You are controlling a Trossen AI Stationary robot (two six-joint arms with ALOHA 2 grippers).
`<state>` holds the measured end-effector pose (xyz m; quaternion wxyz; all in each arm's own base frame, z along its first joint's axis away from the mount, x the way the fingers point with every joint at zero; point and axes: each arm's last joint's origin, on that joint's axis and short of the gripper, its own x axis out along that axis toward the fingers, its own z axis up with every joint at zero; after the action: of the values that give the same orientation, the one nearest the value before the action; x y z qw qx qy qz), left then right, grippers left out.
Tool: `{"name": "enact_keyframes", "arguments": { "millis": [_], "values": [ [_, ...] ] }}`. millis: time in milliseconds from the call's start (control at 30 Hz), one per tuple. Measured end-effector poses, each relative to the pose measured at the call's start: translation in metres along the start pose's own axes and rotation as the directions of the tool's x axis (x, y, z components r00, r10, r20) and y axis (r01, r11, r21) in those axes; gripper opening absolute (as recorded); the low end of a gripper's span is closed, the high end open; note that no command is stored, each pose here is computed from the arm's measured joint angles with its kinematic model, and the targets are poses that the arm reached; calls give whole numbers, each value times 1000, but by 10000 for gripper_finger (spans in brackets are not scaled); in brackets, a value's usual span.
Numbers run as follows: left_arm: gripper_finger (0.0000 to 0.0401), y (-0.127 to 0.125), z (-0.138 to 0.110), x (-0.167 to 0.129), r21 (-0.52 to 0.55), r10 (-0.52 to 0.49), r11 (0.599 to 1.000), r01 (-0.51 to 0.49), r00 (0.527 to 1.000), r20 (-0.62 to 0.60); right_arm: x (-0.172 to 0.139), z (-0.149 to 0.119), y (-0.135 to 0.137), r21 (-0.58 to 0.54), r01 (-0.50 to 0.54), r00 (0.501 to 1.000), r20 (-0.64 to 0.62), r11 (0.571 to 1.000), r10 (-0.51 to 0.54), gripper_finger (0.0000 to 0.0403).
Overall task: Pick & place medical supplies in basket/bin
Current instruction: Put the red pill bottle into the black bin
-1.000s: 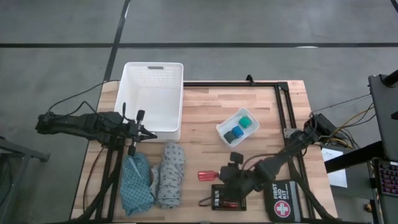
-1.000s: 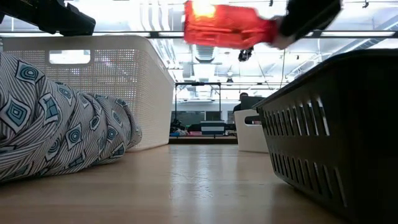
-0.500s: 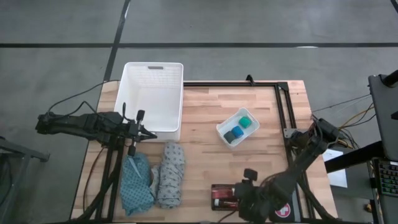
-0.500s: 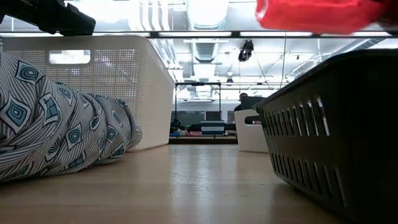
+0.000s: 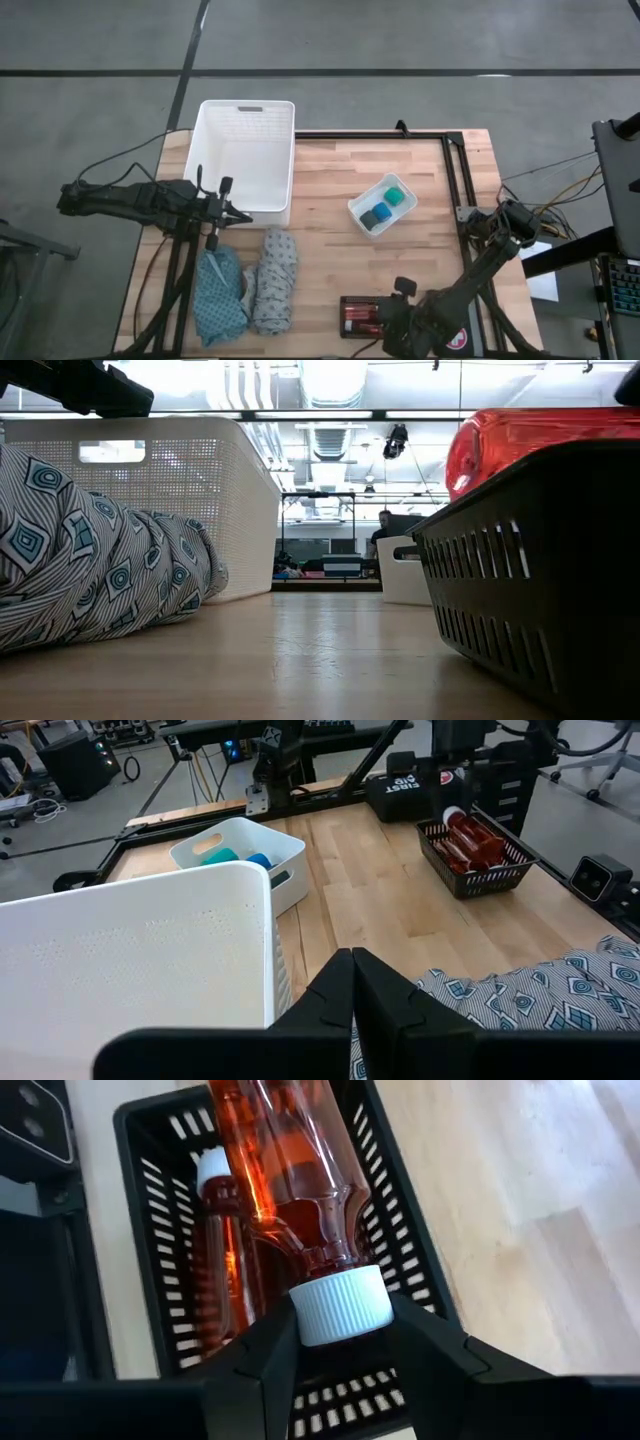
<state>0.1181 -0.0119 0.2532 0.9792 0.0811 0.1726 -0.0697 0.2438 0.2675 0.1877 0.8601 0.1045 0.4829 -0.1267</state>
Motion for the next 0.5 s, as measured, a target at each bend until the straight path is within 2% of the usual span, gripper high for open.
{"name": "enact_keyframes", "arguments": {
  "millis": [167, 500],
  "values": [
    [6, 0, 0, 0, 0, 0, 1000, 0, 1000, 0, 1, -1, -1, 55, 1, 1000, -9, 998, -1, 137],
    [6, 0, 0, 0, 0, 0, 1000, 0, 1000, 0, 7, -6, -4, 54, 10, 1000, -14, 998, -9, 137]
  ]
}}
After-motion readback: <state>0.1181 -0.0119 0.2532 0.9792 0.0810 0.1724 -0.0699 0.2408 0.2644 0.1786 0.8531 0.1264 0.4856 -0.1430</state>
